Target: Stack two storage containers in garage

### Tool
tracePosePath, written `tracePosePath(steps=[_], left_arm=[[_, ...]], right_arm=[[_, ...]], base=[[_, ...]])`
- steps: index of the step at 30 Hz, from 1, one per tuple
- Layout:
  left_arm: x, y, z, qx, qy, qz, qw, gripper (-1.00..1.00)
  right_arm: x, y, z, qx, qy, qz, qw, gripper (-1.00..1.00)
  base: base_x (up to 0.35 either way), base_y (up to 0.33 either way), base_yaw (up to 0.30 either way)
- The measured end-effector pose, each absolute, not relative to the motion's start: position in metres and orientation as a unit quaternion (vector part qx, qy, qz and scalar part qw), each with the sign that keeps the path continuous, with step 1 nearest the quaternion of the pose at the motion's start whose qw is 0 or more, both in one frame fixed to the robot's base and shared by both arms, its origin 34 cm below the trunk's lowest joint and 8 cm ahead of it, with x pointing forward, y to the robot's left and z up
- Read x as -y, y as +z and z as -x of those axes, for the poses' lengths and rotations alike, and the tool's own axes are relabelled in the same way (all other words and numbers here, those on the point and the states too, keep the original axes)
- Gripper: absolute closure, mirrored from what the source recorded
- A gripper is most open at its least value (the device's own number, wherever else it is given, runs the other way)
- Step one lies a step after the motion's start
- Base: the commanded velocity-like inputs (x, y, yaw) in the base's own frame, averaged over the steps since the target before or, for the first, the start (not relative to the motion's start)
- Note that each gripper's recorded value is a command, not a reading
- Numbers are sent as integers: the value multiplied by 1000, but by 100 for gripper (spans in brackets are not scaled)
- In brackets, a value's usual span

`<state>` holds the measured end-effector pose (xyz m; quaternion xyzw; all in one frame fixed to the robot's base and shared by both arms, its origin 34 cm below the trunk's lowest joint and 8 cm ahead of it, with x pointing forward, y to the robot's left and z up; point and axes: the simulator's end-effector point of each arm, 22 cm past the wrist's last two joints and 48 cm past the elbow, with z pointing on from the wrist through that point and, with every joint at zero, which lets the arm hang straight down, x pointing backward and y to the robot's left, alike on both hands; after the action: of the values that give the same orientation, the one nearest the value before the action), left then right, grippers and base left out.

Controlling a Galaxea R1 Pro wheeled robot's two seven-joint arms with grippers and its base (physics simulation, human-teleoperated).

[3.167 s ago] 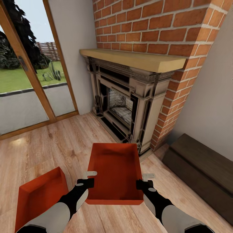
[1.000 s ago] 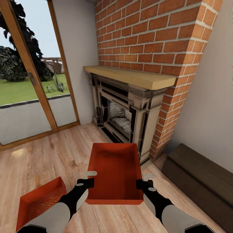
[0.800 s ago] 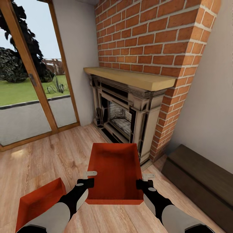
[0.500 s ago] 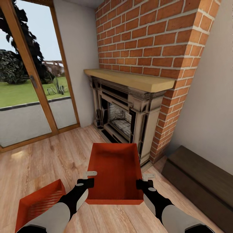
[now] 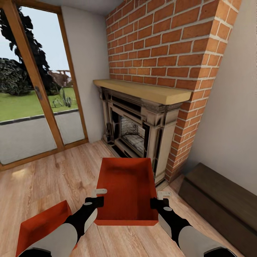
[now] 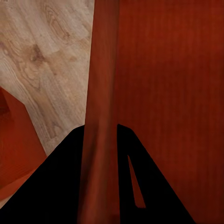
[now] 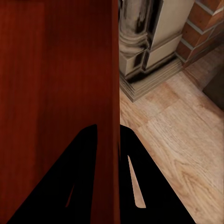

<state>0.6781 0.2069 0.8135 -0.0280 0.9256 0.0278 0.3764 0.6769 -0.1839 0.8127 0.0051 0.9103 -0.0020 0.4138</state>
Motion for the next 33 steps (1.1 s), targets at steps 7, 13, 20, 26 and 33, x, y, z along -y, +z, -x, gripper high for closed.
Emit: tracePosePath(steps=[7,13,20,26,33], left_arm=[[-207,820,-680,-924,28,28,381,100],[-207,825,-682,-922,27,28,386,100],[-207,831,-684,-920,27,29,391,100],[-207,837,-685,-918,27,29,395,100],[-207,843,-687,-915,27,29,401,100]], right_arm=[[184,819,-679,-908,-2,-5,419,100],[184,824,-681,-906,-2,-5,423,100],[184,831,-683,-904,-2,-5,428,100],[184,836,-684,-902,-2,-5,432,100],[184,843,-686,-899,-2,-5,438,100]], base=[[0,0,0],[0,0,0],[0,0,0],[0,0,0],[0,0,0]])
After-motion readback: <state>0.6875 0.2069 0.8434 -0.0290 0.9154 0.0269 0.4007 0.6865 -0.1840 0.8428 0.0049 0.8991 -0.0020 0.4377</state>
